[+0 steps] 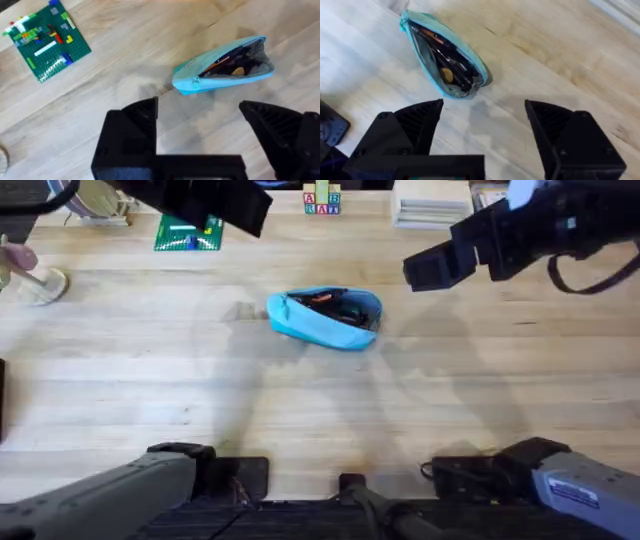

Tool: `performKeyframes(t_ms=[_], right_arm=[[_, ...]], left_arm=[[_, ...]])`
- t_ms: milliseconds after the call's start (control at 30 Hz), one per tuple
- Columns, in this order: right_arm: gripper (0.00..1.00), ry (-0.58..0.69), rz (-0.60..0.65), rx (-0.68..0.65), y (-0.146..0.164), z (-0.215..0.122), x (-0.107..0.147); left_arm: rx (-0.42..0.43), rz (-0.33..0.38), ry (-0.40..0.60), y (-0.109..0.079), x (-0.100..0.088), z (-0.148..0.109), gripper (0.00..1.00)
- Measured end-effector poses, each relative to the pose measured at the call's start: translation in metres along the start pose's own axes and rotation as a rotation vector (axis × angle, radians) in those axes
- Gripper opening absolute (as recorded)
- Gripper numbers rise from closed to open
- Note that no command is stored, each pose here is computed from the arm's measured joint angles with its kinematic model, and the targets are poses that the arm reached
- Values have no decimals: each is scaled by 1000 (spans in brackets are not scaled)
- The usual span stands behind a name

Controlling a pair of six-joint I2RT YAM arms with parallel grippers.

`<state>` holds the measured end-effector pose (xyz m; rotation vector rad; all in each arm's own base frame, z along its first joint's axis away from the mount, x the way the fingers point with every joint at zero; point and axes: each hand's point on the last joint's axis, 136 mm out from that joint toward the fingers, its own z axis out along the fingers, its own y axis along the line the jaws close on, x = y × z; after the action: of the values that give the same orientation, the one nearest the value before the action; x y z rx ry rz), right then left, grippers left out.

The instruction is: Unzip the bag, pick up the pens from the table one at a time and place them inside, then zip the bag closed.

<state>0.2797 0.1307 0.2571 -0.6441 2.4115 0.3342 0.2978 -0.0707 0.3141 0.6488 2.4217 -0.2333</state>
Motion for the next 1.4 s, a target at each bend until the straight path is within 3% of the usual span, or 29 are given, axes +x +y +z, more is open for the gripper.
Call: performKeyframes(t_ms=[300, 533, 1067, 1400], right_arm=[[998, -21, 4, 128, 1, -9, -5], [997, -20, 8, 211, -7, -11, -5], [998, 14, 17, 230, -11, -11, 4], [998, 17, 17, 230, -11, -11, 5]], left_arm=[[-15, -23, -23, -10, 38, 8, 996], [-33, -36, -3, -7, 65, 15, 996], [-61, -23, 12, -1, 68, 16, 995], [-36, 124, 4, 8, 74, 12, 992]])
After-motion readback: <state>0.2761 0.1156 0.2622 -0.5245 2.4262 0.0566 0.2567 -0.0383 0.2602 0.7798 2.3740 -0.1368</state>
